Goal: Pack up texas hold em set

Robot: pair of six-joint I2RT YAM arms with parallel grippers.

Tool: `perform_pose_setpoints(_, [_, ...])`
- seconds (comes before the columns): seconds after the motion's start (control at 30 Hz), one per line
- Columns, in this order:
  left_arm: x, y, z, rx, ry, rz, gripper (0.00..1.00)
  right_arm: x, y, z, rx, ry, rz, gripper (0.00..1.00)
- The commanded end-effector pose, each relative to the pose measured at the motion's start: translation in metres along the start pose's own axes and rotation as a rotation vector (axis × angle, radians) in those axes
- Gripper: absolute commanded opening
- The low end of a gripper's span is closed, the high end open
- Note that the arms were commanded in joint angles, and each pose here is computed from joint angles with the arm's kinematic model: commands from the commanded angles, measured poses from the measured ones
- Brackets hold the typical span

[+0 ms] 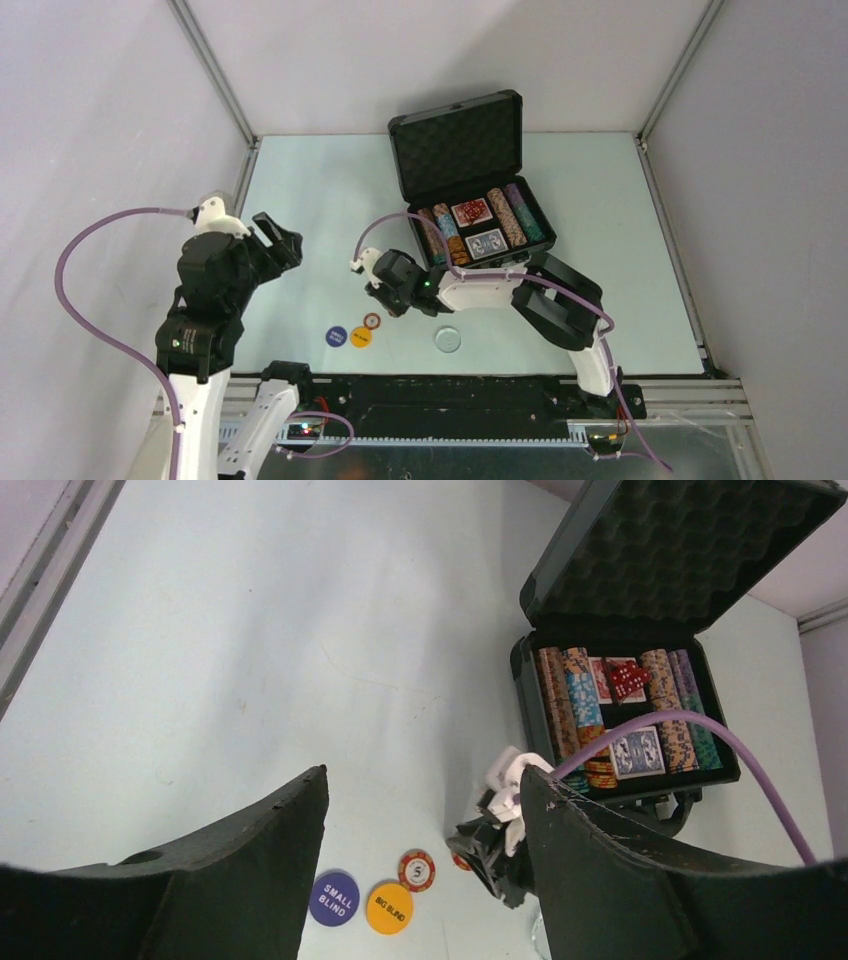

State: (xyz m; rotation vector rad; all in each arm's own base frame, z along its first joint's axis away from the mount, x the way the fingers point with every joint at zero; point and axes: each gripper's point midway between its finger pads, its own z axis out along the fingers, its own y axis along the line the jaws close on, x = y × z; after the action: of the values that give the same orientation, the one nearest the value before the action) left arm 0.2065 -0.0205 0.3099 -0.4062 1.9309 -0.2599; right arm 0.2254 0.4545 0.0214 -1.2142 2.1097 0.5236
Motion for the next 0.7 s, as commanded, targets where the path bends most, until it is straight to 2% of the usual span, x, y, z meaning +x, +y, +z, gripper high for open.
perform_pose_setpoints(0.0, [-0.001, -0.003, -0.001, 0.024, -0.016, -0.004, 0.75, 0.082, -0.011, -0.023, 0.062, 0.262, 0.072, 0.27])
perform_pose_setpoints(0.23, [0.004, -0.006, 0.002, 0.042, -0.004, -0.016, 0.75, 0.062, -0.012, -0.038, 0.055, 0.210, 0.139, 0.44])
perform_pose_setpoints(0.4, [0.003, -0.008, -0.001, 0.056, -0.009, -0.023, 0.75, 0.055, -0.017, -0.044, 0.087, 0.228, 0.149, 0.48])
perform_pose_setpoints(0.67, [0.005, -0.010, 0.000, 0.066, 0.000, -0.031, 0.75, 0.067, -0.013, -0.053, 0.112, 0.295, 0.125, 0.59])
